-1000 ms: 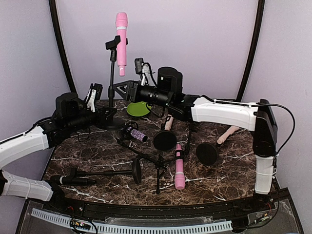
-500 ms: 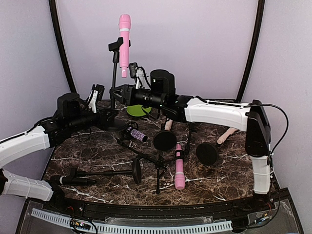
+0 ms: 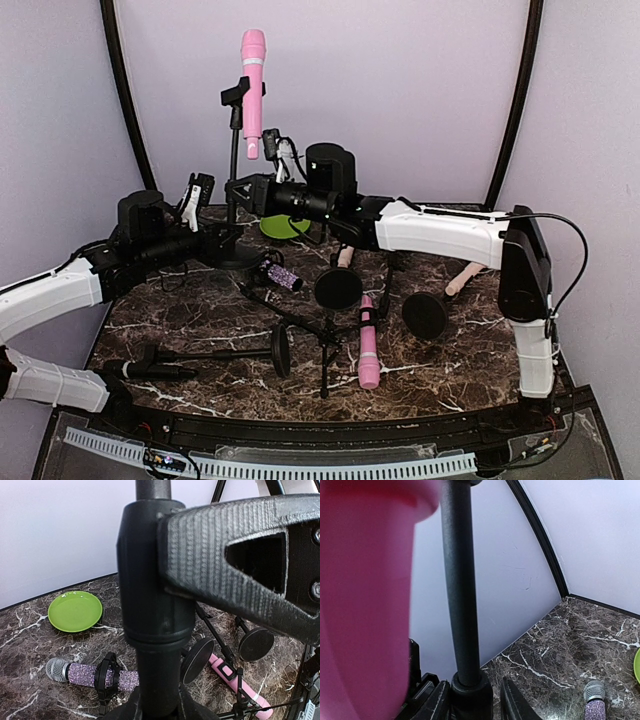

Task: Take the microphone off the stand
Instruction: Unscrew the knob on the stand of the microphone stand.

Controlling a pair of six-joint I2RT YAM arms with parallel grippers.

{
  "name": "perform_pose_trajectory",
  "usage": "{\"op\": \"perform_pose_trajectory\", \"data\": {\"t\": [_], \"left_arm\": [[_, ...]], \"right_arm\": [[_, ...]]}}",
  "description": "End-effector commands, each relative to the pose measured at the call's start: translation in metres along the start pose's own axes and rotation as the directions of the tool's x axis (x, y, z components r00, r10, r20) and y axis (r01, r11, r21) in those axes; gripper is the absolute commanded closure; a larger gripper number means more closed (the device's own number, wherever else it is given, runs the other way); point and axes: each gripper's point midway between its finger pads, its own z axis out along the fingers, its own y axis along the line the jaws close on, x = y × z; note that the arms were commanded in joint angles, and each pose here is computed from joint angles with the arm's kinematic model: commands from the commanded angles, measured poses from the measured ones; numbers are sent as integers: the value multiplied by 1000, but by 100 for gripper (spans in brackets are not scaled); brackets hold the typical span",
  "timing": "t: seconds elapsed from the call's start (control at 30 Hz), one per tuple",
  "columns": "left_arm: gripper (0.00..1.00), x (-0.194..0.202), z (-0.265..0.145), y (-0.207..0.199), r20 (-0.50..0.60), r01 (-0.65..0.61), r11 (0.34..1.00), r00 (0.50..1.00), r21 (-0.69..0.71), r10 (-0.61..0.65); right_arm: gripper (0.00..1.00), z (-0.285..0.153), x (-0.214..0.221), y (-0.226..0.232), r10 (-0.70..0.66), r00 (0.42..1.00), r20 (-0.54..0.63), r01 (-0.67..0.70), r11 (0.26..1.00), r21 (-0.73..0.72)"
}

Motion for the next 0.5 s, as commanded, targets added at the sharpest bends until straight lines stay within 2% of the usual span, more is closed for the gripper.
{"op": "perform_pose_trajectory", "data": {"t": [0.0,0.1,0.23,0.47], "left_arm": [[100,-57,-12,-21,167,-55,996,985,66,44],[100,-57,-12,-21,167,-57,996,985,67,46],[100,-58,-13,-24,173,-63,995,984,82,48],[100,-62,-17,-32,186,-70,990,982,121,46]], "right_arm": [[66,3,-7,9,-18,1000,22,19,999,-40],[69,3,-5,5,-12,1000,17,12,999,-36],[79,2,-5,3,-8,1000,13,8,999,-41],[91,-12,-14,9,-28,999,29,31,994,-109]]}}
